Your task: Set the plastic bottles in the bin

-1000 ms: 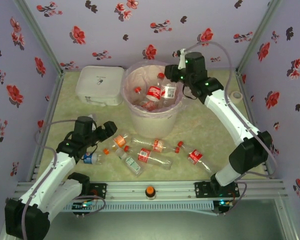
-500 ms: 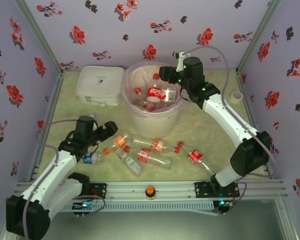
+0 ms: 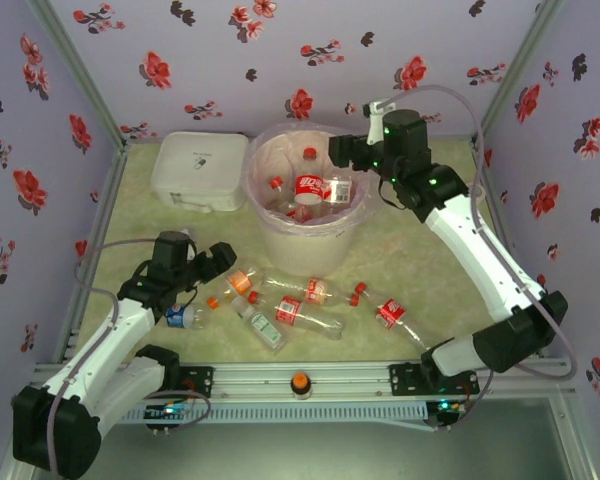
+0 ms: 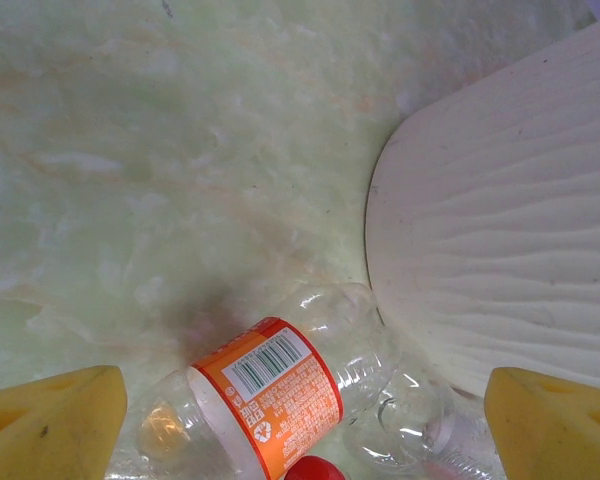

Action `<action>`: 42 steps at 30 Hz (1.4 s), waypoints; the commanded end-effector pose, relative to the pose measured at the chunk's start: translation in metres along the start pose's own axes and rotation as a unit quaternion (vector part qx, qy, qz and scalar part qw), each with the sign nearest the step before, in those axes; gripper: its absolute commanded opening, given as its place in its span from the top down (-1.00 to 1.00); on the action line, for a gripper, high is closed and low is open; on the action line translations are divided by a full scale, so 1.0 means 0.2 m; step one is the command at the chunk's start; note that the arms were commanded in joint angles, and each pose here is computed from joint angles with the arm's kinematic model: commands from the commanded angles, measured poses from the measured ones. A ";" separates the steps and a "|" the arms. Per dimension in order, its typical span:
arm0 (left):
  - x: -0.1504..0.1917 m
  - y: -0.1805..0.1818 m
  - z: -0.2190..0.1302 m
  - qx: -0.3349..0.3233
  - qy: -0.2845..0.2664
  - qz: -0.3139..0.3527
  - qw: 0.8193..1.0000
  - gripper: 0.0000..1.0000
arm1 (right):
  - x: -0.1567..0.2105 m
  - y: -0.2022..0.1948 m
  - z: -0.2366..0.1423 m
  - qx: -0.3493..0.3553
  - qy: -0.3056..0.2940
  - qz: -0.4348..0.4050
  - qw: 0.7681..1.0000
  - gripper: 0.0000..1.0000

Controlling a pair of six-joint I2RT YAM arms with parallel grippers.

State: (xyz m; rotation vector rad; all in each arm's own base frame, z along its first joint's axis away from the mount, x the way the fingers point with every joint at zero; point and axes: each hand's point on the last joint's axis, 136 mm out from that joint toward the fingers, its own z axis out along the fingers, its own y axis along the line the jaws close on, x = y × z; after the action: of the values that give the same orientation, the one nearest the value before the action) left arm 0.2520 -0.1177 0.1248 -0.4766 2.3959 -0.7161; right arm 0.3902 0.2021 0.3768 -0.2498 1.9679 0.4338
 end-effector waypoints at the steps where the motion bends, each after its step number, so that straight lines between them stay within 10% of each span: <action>1: -0.03 -0.04 -0.01 0.014 -0.005 0.012 1.000 -0.86 | -0.02 -0.07 -0.19 0.042 0.007 -0.044 0.998 -0.85; 22: -0.07 -0.06 0.07 0.002 0.004 0.043 0.999 -0.88 | 0.74 -0.43 -0.77 0.205 0.242 -0.006 0.948 -0.99; 42: -0.08 -0.03 0.12 -0.009 0.011 0.041 0.999 -0.89 | 1.77 -0.32 -0.57 0.153 0.487 0.125 0.851 -0.99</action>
State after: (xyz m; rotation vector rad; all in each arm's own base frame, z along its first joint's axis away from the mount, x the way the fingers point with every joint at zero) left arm 0.2702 -0.1215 0.1077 -0.4045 2.4637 -0.6449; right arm 0.1721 0.0953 0.0966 -0.0166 3.0316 0.0939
